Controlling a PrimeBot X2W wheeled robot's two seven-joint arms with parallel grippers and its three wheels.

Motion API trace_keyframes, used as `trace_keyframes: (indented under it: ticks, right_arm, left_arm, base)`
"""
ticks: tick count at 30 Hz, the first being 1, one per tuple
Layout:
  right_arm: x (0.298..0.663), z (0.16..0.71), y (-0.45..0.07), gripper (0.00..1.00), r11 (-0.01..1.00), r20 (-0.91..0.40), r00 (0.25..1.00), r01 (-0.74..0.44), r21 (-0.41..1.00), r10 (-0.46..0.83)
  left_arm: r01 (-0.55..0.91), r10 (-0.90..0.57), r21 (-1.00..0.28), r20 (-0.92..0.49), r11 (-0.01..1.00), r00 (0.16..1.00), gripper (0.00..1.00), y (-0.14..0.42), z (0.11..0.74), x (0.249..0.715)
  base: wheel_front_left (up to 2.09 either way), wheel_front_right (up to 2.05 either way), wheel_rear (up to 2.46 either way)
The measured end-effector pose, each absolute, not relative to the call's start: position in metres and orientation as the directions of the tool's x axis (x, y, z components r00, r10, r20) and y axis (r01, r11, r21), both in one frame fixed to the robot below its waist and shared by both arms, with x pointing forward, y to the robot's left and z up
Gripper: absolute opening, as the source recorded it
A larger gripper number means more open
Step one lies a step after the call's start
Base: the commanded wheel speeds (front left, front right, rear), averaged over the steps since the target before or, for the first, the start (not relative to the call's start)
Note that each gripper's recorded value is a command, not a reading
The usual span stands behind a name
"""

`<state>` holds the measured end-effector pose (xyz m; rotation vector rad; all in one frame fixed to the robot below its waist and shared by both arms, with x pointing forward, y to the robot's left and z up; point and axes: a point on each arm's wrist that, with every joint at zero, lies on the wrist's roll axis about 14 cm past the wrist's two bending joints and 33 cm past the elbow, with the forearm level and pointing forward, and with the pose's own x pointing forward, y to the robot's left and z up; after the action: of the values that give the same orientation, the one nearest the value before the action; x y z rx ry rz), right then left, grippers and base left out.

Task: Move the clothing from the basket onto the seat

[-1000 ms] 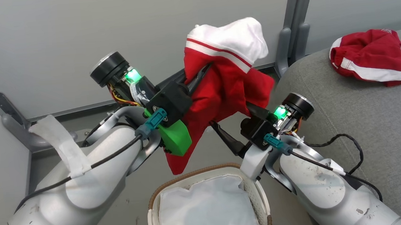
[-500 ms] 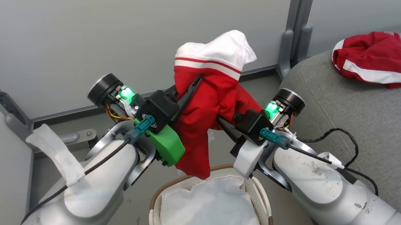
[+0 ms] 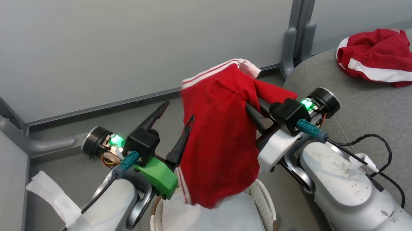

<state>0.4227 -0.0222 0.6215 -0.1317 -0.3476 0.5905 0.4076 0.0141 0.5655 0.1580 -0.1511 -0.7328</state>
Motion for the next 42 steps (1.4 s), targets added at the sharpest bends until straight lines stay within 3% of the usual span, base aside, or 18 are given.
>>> trace_keyframes:
  ticks: [14,24,32,42]
  right_arm:
    - [0.433,0.602,-0.054,0.0,0.876,0.255,0.839,-0.45,-0.172,0.481]
    - [0.439,0.6,-0.1,0.0,0.926,0.256,0.893,-0.334,-0.174,0.37]
    - [0.431,0.603,-0.173,0.0,0.97,0.27,0.942,-0.153,-0.189,0.201]
    - [0.397,0.591,-0.271,0.0,0.978,0.247,0.967,0.112,-0.175,-0.067]
  left_arm:
    - [0.606,-0.604,-0.043,0.051,0.794,0.795,1.0,0.007,0.521,0.384]
    - [0.631,-0.627,-0.065,0.065,0.773,0.776,1.0,-0.011,0.517,0.378]
    - [0.697,-0.693,-0.075,0.071,0.713,0.717,1.0,-0.043,0.514,0.38]
    - [0.823,-0.821,-0.089,0.067,0.562,0.568,1.0,-0.109,0.503,0.379]
  base:
    - [0.0,0.0,0.0]
    - [0.0,0.0,0.0]
    - [0.0,0.0,0.0]
    - [0.0,0.0,0.0]
